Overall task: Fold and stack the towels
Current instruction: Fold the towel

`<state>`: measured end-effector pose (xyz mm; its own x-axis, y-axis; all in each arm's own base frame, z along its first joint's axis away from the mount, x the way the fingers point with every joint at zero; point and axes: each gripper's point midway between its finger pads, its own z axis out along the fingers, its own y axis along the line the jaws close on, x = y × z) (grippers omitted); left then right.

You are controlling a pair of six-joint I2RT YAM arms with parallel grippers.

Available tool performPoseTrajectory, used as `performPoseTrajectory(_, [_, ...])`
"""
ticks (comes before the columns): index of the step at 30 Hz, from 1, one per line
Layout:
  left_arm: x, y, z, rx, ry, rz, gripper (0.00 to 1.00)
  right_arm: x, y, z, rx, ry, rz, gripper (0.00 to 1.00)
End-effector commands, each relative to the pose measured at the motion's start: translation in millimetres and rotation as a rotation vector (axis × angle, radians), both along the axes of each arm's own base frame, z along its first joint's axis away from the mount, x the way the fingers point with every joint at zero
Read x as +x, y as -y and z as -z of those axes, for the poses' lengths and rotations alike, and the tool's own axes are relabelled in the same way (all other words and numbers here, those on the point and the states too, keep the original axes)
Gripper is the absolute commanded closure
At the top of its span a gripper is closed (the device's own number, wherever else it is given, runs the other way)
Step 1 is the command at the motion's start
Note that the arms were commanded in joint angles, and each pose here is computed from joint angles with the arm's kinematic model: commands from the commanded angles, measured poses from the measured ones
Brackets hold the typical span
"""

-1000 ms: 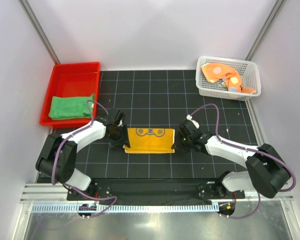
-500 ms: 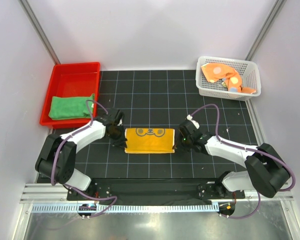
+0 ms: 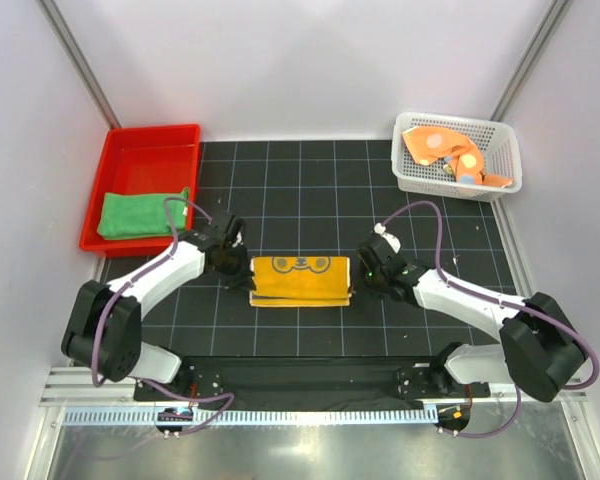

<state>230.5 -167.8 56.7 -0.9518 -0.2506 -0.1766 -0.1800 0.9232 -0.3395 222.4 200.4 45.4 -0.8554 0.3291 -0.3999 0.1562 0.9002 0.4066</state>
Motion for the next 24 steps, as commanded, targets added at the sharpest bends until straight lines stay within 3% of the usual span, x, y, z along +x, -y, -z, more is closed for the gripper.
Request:
performPoseTrajectory(1, [-10,8,-11,-0.079,0.007,-0.029,1.00,8,8,-17,-0.053,0.063,-0.005,0.99])
performPoseTrajectory(13, [-34,5,34,-0.063,-0.076,-0.035,0.96,-8,11,16,-0.041,0.016,-0.023,0.99])
performPoseTrajectory(14, [-33,5,32,-0.061,-0.073,-0.035,0.86,-8,11,15,-0.043,0.021,-0.026,0.99])
performPoseTrajectory(17, [-34,-2,21,-0.019,-0.068,-0.024,0.57,-8,14,8,-0.057,0.032,-0.031,0.85])
performPoseTrajectory(18, [-27,-3,10,-0.008,-0.038,-0.022,0.51,-11,18,6,-0.075,0.025,-0.039,0.81])
performPoseTrajectory(20, [-22,-16,-2,0.067,0.002,-0.007,0.40,-6,19,-10,-0.079,0.056,-0.039,0.78])
performPoseTrajectory(24, [2,-18,-20,0.100,0.090,0.024,0.33,-1,8,-31,-0.058,0.068,-0.098,0.77])
